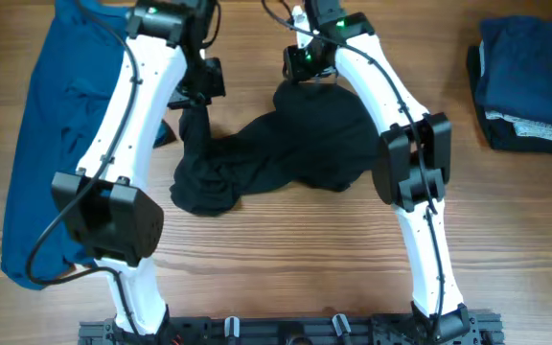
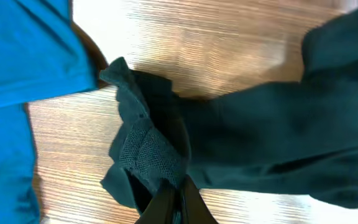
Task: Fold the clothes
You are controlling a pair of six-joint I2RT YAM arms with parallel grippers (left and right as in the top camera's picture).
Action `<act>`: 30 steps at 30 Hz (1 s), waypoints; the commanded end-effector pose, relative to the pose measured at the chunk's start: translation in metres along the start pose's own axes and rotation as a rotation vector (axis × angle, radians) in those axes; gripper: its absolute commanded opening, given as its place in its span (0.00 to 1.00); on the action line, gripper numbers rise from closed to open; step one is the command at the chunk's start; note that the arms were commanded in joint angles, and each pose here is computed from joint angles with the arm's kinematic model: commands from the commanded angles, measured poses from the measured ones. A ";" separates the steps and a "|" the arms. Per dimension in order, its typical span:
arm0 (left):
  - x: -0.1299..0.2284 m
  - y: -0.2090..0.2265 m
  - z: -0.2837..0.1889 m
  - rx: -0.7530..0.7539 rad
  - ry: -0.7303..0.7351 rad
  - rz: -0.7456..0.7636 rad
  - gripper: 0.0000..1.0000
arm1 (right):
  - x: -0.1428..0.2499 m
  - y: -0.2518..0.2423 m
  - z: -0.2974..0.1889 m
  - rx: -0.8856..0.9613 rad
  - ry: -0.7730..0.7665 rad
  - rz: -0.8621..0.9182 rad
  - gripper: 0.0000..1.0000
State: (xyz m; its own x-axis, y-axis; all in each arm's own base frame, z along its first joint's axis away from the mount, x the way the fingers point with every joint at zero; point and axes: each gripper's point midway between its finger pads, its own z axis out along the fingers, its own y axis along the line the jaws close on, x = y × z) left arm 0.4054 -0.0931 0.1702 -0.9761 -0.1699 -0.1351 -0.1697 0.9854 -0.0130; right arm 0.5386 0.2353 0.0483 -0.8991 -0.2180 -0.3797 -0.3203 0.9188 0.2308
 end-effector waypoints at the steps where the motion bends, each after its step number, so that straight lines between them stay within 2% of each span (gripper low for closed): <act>1: -0.005 0.012 -0.007 0.005 -0.020 -0.043 0.04 | 0.010 -0.006 0.013 0.016 0.034 0.057 0.47; 7: -0.010 0.016 -0.009 0.010 -0.038 -0.057 0.04 | 0.029 -0.001 0.043 0.009 0.089 0.049 0.55; 11: -0.011 0.016 -0.009 0.012 -0.042 -0.057 0.04 | 0.028 0.002 0.055 0.019 0.078 0.035 0.54; 12: -0.011 0.016 -0.009 0.012 -0.042 -0.057 0.04 | 0.028 -0.001 0.055 0.034 0.074 0.036 0.45; 14: -0.011 0.016 -0.009 0.012 -0.042 -0.057 0.04 | 0.025 -0.010 0.054 0.085 0.062 0.034 0.22; 15: -0.011 0.015 -0.009 0.013 -0.045 -0.058 0.04 | 0.024 -0.017 0.053 0.122 0.056 0.036 0.06; 18: -0.014 0.014 -0.010 0.018 -0.055 -0.058 0.04 | 0.021 -0.032 0.044 0.171 0.048 0.065 0.04; 21: -0.015 0.014 -0.010 0.019 -0.058 -0.058 0.04 | 0.006 -0.045 0.015 0.184 0.003 0.104 0.04; 26: -0.017 0.014 -0.015 0.028 -0.081 -0.060 0.04 | -0.034 -0.059 -0.080 0.191 -0.151 0.133 0.04; 30: -0.019 0.014 -0.026 0.042 -0.115 -0.061 0.04 | -0.044 -0.065 -0.131 0.209 -0.214 0.130 0.04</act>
State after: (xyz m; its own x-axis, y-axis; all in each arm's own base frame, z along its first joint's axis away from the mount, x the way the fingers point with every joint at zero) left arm 0.4219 -0.0796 0.1756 -0.9582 -0.2107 -0.1936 -0.2070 0.9776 -0.0390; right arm 0.5628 0.1496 0.1133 -0.8841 -0.0410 -0.4654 -0.1141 0.9849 0.1299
